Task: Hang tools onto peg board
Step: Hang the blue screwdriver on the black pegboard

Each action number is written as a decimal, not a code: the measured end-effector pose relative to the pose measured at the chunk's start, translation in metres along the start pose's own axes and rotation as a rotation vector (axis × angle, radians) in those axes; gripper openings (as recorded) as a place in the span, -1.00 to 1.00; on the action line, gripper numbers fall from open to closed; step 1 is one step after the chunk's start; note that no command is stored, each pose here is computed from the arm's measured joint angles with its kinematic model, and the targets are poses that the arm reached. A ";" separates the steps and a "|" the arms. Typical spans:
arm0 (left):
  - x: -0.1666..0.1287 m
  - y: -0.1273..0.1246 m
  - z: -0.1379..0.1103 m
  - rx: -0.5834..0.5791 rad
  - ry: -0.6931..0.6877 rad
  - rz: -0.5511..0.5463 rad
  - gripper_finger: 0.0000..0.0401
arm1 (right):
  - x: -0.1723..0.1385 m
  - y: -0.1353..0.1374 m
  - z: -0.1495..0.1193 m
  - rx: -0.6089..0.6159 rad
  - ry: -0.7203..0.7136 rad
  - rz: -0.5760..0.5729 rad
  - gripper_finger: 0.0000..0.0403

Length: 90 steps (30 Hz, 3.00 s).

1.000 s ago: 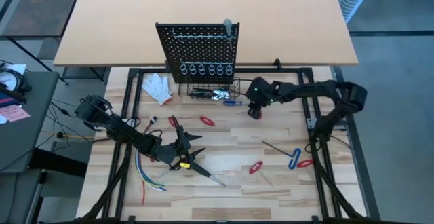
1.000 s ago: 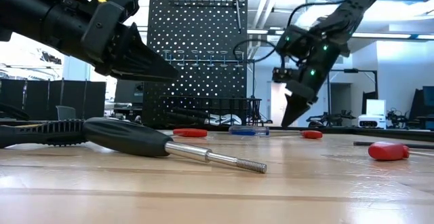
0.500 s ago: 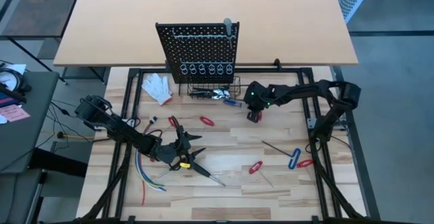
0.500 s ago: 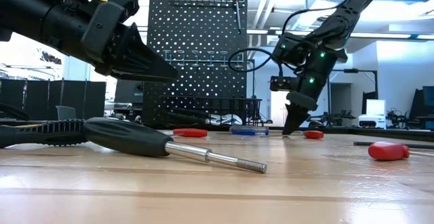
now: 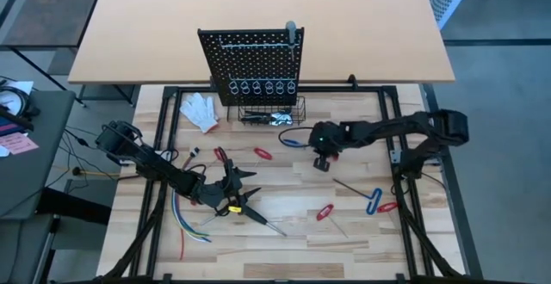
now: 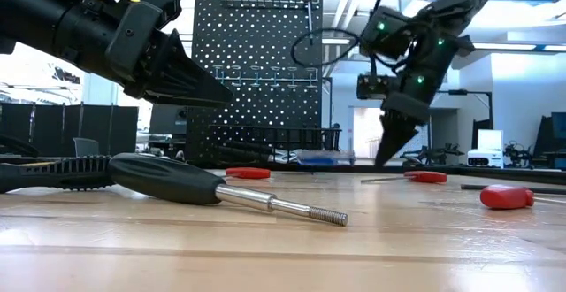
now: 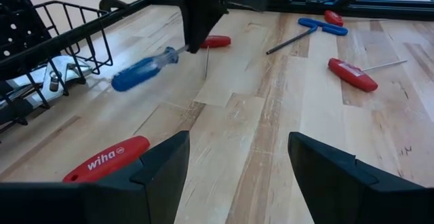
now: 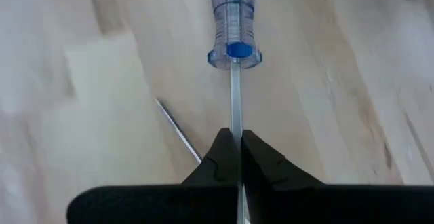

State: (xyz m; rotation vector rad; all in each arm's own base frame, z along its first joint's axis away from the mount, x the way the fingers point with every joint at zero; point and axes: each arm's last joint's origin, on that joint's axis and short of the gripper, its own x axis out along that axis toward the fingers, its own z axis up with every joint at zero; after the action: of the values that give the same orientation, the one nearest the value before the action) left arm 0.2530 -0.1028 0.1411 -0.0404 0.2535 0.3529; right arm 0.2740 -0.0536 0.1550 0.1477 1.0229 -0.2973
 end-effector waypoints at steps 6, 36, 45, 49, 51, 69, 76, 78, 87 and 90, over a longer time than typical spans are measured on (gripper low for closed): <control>0.000 -0.001 0.000 -0.001 -0.001 -0.002 0.22 | -0.008 0.026 0.031 0.035 -0.388 0.048 -0.99; -0.002 -0.002 0.001 0.016 -0.013 -0.011 0.22 | -0.107 -0.031 0.169 0.219 -1.468 -0.227 -0.96; -0.003 -0.003 0.001 0.018 -0.012 -0.015 0.22 | -0.091 -0.044 0.182 0.226 -1.455 -0.269 -0.96; -0.004 -0.005 0.001 0.019 -0.013 -0.024 0.22 | -0.092 -0.046 0.182 0.226 -1.443 -0.334 -0.96; -0.004 -0.005 0.000 0.019 -0.012 -0.024 0.22 | -0.093 -0.046 0.182 0.226 -1.441 -0.344 -0.96; -0.004 -0.005 0.002 0.006 -0.026 -0.018 0.22 | -0.085 -0.061 0.179 0.270 -1.351 -0.431 -0.96; -0.004 -0.005 0.003 0.004 -0.032 -0.019 0.22 | -0.082 -0.068 0.178 0.287 -1.326 -0.439 -0.96; -0.004 -0.005 0.003 0.004 -0.032 -0.019 0.22 | -0.080 -0.070 0.178 0.286 -1.306 -0.446 -0.94; -0.004 -0.005 0.003 0.003 -0.032 -0.019 0.22 | -0.077 -0.071 0.177 0.277 -1.256 -0.450 -0.83; -0.004 -0.005 0.003 0.004 -0.032 -0.018 0.22 | -0.073 -0.071 0.175 0.268 -1.220 -0.455 -0.77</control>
State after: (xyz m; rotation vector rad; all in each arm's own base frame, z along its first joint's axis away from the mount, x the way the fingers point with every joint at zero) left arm 0.2517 -0.1090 0.1449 -0.0334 0.2216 0.3345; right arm 0.3596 -0.1541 0.3090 -0.0429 -0.2170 -0.8104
